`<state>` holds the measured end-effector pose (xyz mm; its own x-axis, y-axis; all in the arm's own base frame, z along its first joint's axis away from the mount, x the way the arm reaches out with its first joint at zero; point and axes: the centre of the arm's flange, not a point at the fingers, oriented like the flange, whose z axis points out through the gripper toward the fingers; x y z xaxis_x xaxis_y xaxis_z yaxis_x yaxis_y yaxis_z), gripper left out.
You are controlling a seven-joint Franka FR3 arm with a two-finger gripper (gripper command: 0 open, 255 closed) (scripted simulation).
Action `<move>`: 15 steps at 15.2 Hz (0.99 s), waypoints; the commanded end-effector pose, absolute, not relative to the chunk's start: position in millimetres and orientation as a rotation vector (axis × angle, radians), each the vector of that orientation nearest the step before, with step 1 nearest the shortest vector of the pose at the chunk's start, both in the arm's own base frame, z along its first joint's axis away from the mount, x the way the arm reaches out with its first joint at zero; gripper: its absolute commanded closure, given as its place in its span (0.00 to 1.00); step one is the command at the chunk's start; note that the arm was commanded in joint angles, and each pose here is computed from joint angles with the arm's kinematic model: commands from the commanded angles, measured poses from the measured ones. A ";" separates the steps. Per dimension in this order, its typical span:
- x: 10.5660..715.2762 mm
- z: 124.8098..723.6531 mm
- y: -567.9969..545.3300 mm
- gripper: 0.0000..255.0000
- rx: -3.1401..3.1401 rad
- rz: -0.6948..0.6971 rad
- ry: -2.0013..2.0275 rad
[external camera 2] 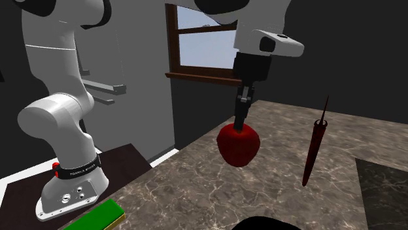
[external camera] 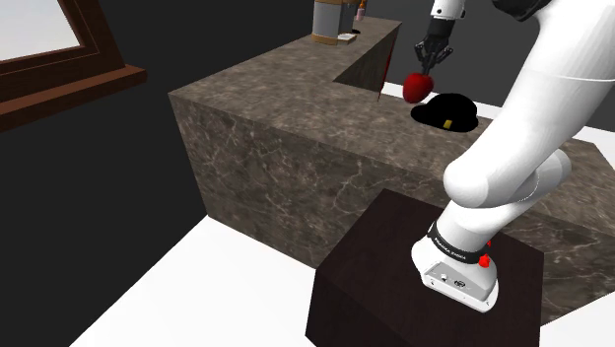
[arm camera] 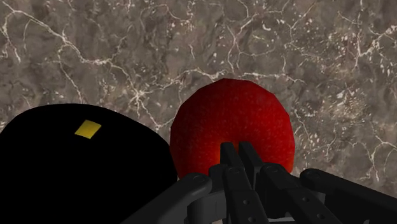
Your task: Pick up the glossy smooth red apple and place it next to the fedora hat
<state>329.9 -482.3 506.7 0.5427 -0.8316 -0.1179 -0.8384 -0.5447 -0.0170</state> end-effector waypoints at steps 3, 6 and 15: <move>330.3 485.1 -481.2 1.00 -2.696 0.146 1.462; 330.3 469.2 -481.2 1.00 -2.696 0.146 1.462; 330.3 421.7 -481.2 1.00 -2.696 0.146 1.462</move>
<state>330.5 -481.6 426.2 0.5427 -0.8316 -0.1179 -0.8384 -0.5447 -0.0170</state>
